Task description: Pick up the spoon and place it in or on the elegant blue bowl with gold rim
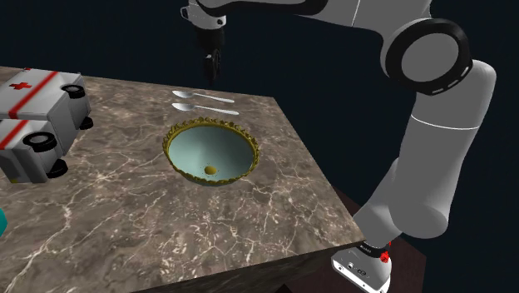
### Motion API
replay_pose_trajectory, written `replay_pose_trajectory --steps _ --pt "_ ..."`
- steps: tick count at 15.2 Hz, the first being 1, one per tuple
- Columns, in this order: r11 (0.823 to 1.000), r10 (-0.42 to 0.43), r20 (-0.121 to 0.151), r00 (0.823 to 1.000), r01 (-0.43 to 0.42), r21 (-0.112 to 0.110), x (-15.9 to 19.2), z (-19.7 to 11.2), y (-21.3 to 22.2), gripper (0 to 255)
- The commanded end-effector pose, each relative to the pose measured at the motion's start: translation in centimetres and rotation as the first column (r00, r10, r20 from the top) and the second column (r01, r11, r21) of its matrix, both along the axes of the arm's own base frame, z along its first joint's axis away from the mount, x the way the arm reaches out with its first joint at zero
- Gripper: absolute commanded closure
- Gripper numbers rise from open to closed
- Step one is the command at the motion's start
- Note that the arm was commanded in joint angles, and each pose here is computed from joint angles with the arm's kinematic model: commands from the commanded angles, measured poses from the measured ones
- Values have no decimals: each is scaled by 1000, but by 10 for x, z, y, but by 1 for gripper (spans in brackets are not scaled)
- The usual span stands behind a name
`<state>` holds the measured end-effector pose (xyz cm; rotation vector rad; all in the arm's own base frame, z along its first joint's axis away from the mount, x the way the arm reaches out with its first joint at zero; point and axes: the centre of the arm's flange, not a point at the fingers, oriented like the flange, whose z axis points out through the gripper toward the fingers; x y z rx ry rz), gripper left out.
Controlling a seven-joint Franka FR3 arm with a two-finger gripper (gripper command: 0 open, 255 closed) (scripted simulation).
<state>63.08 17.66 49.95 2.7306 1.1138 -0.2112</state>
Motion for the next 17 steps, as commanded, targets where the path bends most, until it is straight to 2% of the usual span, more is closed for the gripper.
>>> replay_pose_trajectory --steps 1,9,16,17 --pt "999 50 -13 999 -50 -19 13 -14 18 0" --pt "999 50 -13 999 -50 -19 11 -53 8 0" --pt "999 50 -13 999 -50 -19 11 -53 8 0" --pt "999 50 -13 999 -50 -19 11 -53 8 255"
